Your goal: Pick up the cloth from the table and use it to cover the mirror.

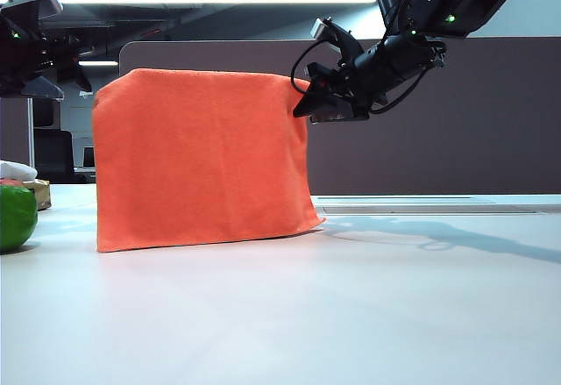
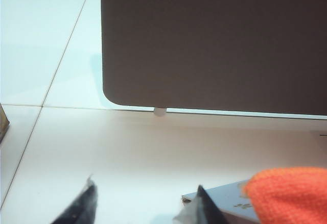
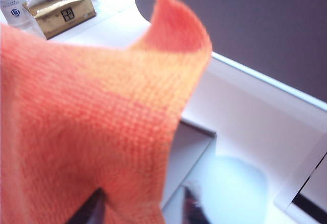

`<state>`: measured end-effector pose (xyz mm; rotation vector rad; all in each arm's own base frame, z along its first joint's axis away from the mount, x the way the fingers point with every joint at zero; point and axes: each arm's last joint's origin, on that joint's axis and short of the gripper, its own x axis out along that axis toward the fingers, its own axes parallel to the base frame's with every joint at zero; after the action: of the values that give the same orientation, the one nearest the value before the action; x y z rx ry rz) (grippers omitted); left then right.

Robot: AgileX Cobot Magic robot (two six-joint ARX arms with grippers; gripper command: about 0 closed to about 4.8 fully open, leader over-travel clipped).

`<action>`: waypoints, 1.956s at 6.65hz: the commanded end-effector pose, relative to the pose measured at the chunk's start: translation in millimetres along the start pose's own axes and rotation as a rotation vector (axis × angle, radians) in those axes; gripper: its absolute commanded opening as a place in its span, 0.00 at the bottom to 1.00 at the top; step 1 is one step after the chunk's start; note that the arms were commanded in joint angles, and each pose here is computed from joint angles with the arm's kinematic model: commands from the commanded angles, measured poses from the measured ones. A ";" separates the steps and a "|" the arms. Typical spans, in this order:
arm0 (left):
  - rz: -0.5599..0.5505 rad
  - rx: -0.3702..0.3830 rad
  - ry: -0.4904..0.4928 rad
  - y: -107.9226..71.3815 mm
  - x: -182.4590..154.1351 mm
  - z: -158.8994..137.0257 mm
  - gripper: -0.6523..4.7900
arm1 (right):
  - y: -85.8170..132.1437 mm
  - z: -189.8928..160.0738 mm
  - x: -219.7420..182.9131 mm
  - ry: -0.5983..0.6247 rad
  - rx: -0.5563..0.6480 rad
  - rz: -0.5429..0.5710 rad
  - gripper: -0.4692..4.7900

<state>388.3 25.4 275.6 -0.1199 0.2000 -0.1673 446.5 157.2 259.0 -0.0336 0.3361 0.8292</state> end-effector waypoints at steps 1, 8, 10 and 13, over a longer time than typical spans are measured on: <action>-0.007 0.012 -0.015 -0.8 -1.4 3.6 0.57 | 13.1 47.9 -28.9 -0.189 -0.109 -0.015 0.51; -0.073 0.148 -0.142 -49.9 -169.9 25.5 0.11 | 77.8 55.6 -238.1 -0.396 -0.159 -0.541 0.08; -0.088 0.130 -0.186 -58.3 -211.7 -10.5 0.11 | 115.4 -17.1 -281.1 -0.476 -0.161 -0.667 0.08; -0.096 0.091 -0.230 -63.7 -242.9 -43.6 0.11 | 144.0 -89.4 -307.4 -0.555 -0.071 -0.656 0.08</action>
<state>138.1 2.0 290.6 -0.0375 -0.0454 -0.2506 127.9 20.7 288.2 -0.0250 -0.2439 0.1723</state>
